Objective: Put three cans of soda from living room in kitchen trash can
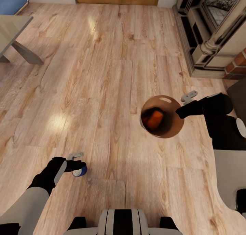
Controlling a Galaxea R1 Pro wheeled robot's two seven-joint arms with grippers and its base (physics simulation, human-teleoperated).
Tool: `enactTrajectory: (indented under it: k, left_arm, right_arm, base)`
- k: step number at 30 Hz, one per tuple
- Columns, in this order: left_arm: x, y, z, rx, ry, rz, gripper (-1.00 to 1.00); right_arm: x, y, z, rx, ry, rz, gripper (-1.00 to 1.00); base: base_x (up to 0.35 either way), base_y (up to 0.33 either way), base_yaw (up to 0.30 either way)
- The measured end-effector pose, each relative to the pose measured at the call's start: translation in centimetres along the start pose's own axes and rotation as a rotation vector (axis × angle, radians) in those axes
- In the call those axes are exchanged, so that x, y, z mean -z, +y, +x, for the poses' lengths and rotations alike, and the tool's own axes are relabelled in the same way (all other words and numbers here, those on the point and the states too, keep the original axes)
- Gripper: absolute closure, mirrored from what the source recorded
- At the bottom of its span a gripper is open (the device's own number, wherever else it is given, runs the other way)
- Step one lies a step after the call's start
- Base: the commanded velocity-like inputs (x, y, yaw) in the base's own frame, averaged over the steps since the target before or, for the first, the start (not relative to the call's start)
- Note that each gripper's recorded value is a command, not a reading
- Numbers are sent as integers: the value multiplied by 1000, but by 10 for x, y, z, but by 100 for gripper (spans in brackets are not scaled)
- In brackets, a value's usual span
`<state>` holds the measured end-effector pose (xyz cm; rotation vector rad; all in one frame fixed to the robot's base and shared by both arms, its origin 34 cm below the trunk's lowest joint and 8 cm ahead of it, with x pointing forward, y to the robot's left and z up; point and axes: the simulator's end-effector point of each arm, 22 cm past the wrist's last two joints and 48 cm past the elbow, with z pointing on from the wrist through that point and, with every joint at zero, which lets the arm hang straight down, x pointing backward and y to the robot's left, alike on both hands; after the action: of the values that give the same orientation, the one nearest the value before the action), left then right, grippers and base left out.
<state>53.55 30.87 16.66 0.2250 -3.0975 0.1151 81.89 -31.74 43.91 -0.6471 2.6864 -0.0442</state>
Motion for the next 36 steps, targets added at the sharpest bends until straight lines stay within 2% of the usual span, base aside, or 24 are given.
enactTrajectory:
  k: [4, 8, 25, 32, 36]
  left_arm:
    - [-6, 1, 1, 1, -2, 0, -100]
    - [-6, 1, 1, 2, -1, 0, -100]
    - [-7, 3, 4, 3, 10, -6, -100]
    - [-6, 16, 4, 6, 10, -53, -100]
    - [-15, 18, 5, 6, 10, -59, -100]
  right_arm:
    - [-3, -1, 12, 15, 44, 3, 100]
    - [-2, -3, 15, 21, 58, 8, 100]
    - [-2, -6, 18, 21, 70, 14, 100]
    - [-2, -10, 21, 20, 77, 20, 100]
    - [-8, -14, 29, 21, 83, 30, 100]
  base:
    - [0, 0, 0]
    - [0, 0, 0]
    - [0, 0, 0]
    - [0, 0, 0]
    - [0, 0, 0]
